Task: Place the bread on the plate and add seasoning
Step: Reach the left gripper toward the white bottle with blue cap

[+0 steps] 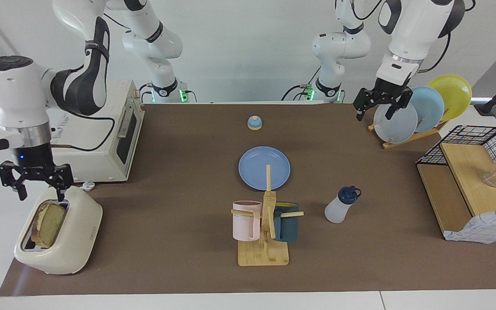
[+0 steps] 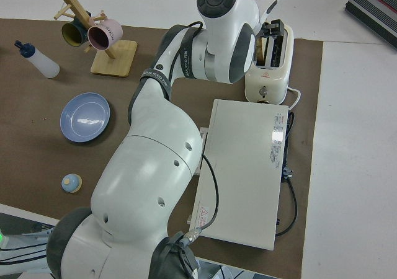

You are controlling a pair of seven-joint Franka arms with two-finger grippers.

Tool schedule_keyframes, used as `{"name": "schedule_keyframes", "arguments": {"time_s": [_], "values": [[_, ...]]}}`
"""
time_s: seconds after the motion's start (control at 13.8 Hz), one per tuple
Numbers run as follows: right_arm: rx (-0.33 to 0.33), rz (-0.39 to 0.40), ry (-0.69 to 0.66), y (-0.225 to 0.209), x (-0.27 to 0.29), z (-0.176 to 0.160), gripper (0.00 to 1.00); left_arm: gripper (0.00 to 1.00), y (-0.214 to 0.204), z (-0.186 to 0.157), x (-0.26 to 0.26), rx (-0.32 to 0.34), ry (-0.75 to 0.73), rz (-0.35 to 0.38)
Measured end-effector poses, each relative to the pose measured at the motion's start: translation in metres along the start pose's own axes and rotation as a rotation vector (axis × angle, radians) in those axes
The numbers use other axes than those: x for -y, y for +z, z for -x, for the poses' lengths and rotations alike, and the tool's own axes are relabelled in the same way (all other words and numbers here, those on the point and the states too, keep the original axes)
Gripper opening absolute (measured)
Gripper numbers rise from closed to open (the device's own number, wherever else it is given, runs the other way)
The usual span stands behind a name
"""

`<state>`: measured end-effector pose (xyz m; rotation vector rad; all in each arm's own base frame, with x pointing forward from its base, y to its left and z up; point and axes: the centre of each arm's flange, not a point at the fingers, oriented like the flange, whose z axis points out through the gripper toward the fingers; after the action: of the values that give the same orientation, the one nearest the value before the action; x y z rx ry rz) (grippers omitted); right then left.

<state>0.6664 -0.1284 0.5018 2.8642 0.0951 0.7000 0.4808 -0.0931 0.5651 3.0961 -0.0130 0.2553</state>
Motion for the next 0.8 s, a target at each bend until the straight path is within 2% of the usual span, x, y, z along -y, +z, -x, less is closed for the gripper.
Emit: {"name": "schedule_keyframes", "arguments": {"time_s": [0.15, 0.22, 0.29, 0.36, 0.44, 0.65, 0.73, 0.8], "values": [[-0.014, 0.003, 0.001, 0.009, 0.000, -0.001, 0.87, 1.00, 0.022, 0.015, -0.010, -0.052, 0.026, 0.009], [-0.019, 0.008, 0.000, 0.012, 0.000, -0.001, 0.83, 1.00, 0.033, 0.019, -0.019, -0.088, 0.045, 0.018], [-0.025, 0.019, -0.005, 0.014, 0.001, -0.002, 0.83, 1.00, 0.047, 0.024, -0.028, -0.132, 0.064, 0.030], [-0.035, 0.031, -0.013, 0.014, 0.001, -0.003, 0.76, 1.00, 0.063, 0.030, -0.035, -0.172, 0.081, 0.041], [-0.042, 0.047, -0.025, 0.014, -0.001, -0.005, 0.60, 1.00, 0.078, 0.037, -0.042, -0.211, 0.088, 0.054], [-0.052, 0.065, -0.038, 0.009, -0.004, -0.009, 0.29, 1.00, 0.110, 0.054, -0.049, -0.311, 0.084, 0.085], [-0.053, 0.067, -0.041, 0.009, -0.004, -0.010, 0.29, 1.00, 0.118, 0.057, -0.049, -0.335, 0.085, 0.091], [-0.052, 0.072, -0.050, 0.009, -0.004, -0.010, 0.22, 1.00, 0.128, 0.059, -0.049, -0.358, 0.087, 0.098]]}}
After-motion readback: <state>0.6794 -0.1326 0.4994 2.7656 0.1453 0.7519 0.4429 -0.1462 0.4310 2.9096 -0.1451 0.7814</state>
